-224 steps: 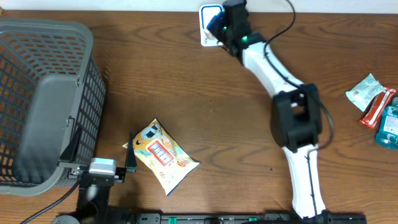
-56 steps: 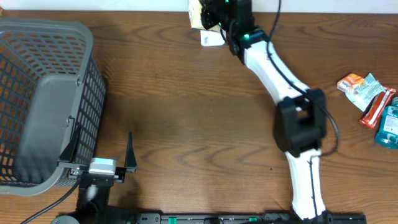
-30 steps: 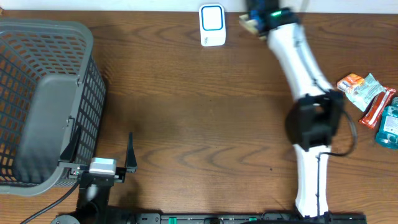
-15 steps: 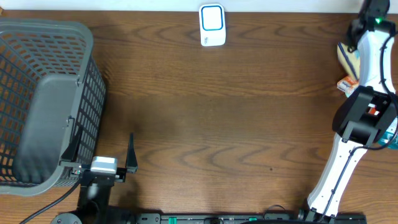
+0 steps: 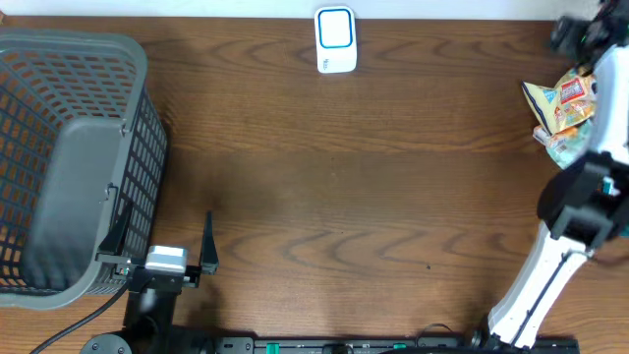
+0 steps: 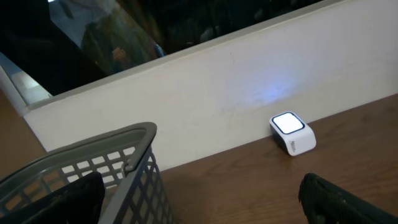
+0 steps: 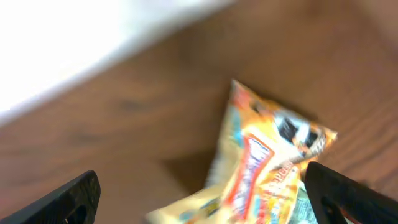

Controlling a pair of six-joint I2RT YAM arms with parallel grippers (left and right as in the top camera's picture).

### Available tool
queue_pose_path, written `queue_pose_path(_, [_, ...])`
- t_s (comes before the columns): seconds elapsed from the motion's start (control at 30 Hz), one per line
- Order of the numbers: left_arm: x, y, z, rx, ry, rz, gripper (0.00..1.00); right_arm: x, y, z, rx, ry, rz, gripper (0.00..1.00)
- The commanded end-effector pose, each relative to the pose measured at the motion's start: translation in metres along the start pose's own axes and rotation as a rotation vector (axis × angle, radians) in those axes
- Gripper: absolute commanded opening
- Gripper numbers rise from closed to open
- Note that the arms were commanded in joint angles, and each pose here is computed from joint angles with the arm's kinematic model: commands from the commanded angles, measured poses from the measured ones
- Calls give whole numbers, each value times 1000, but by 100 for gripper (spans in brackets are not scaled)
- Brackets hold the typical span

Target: Scan the item barcode

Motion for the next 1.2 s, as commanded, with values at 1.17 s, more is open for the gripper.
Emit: queue_pose_path(1.17, [-4, -4, 36, 182, 20, 20, 100, 113, -411, 113, 37, -304, -559, 99])
Point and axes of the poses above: each gripper's point midway between its finger pads, its own y axis out along the fingers, its own x axis along the line the jaws close on, z = x × y, the point moved 5 cm from there along -y, back along the fingers, and after that the axes turned 10 degrees about -y, right-handed, at the moved point
